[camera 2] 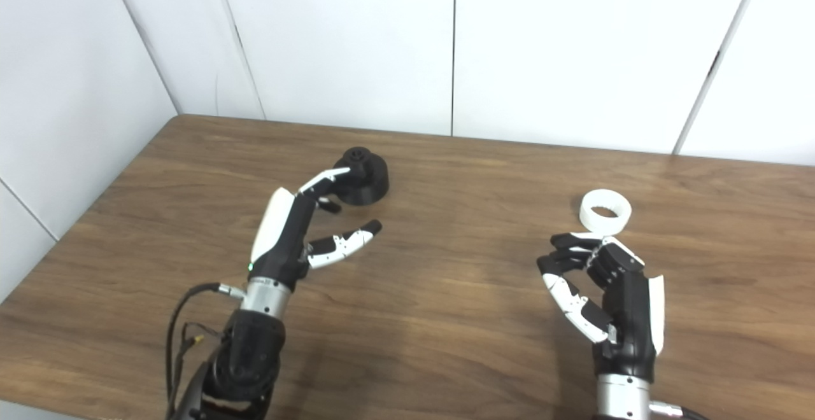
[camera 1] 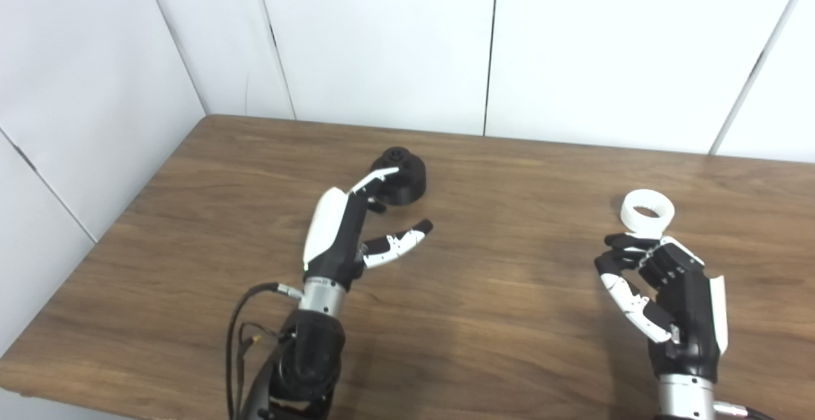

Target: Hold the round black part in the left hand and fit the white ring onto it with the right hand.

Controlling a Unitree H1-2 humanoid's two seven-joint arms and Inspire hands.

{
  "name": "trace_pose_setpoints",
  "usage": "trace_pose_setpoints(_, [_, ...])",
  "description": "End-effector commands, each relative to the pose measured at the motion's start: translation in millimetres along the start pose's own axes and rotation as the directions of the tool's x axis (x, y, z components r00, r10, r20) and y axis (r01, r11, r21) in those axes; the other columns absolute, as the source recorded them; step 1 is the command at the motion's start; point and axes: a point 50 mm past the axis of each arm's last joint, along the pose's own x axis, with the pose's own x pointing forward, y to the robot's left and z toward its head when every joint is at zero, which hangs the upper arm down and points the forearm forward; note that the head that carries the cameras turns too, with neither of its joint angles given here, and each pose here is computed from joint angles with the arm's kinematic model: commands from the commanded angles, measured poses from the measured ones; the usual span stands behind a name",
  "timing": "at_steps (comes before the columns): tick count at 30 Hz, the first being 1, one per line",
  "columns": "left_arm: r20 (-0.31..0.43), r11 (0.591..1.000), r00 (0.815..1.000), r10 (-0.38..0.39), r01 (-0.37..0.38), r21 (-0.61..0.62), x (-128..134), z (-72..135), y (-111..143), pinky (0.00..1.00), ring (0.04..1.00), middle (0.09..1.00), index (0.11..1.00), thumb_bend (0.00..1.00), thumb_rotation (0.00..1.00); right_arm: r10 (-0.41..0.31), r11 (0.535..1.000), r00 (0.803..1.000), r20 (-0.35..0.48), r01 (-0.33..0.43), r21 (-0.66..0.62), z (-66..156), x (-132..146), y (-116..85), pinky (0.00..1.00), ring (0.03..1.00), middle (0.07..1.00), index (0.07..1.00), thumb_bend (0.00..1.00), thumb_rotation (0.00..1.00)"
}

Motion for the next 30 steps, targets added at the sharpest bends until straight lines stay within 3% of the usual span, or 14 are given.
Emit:
trace_pose_setpoints(1, [0.068,0.998,0.996,0.052,-0.055,0.043,16.5,12.9,17.8,0.66,0.779,0.799,0.764,0.60,0.24,0.007,1.000,0.999,0.045,-0.007,0.005,4.2,5.5,1.5,0.42,0.507,0.575,0.494,0.50,0.15])
trace_pose_setpoints(10, [0.038,0.977,0.998,0.055,-0.062,0.203,34.7,5.2,36.0,0.66,0.801,0.844,0.812,0.67,0.34,0.003,1.000,0.999,0.046,-0.004,0.012,3.9,5.8,0.4,0.42,0.497,0.570,0.493,0.50,0.15])
trace_pose_setpoints(21, [-0.004,0.949,0.999,0.054,-0.050,0.311,60.6,-3.5,48.5,0.75,0.886,0.899,0.852,0.80,0.45,0.001,1.000,0.999,0.043,-0.002,0.011,2.5,5.5,-0.7,0.42,0.497,0.572,0.493,0.50,0.15])
trace_pose_setpoints(30, [-0.027,0.923,0.999,0.042,-0.029,0.384,77.6,-16.2,48.0,0.87,0.923,0.914,0.855,0.82,0.49,0.004,1.000,0.999,0.044,-0.005,0.012,2.4,6.6,-0.1,0.42,0.498,0.569,0.493,0.50,0.15])
